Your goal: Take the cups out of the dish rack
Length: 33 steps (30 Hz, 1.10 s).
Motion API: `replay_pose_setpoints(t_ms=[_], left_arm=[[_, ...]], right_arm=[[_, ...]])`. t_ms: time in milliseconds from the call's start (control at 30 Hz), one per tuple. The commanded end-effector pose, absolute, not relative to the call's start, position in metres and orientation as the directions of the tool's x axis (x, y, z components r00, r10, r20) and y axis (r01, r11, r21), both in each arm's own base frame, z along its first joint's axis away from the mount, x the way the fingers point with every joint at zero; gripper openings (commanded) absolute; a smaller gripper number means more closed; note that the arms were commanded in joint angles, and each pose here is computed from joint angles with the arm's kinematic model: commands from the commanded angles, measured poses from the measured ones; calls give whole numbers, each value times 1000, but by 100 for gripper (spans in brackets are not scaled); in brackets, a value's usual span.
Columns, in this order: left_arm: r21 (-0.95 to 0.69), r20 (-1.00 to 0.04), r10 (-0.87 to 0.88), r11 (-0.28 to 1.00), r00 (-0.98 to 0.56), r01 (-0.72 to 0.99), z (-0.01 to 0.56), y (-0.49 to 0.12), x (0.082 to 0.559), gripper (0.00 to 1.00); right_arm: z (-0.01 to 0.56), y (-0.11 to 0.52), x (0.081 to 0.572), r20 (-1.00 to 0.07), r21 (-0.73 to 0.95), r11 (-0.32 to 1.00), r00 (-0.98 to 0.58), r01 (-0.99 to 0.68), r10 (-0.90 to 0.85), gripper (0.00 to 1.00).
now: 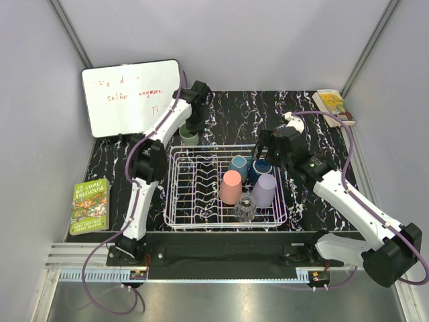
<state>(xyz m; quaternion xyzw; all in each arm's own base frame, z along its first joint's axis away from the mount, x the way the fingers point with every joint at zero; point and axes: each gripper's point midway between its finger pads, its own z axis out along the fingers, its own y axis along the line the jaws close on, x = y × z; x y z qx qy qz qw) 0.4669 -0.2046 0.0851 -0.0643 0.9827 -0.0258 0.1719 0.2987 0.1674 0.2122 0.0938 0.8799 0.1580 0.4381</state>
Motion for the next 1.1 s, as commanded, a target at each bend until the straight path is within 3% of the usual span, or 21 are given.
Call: replay_pose_setpoints(t_ms=[0,133,267,533,700,767,800,1067], left_arm=[[-129,-404,-147,986,-903,-103,117,-209,480,19],[-131,-419,-148,986,-896,-102,126,-209,478,21],[-118,-433,-135,989,-891,-92,132,-210,475,30],[-82,-627,-134,991,-767,-106,194,-207,486,68],[-109,-756,-144,990,-639,-94,256,-208,487,71],[-36,-804,-80,996,-590,-86,264,-205,481,72],[-75,-870,-100,995,-483,-70,304,-214,476,74],[-99,-909,-90,995,-408,0,333,-227,413,77]], right_arm=[[234,167,307,-768,379,925,-547,32,333,100],[230,167,308,-764,378,925,-553,35,333,100],[228,170,308,-759,383,923,-559,32,334,100],[226,172,309,-757,382,924,-565,23,327,100],[232,165,309,-779,363,931,-540,26,319,100],[233,163,308,-785,352,936,-536,23,309,100],[232,162,308,-788,348,937,-534,23,305,100],[206,158,285,-750,332,943,-605,8,269,100]])
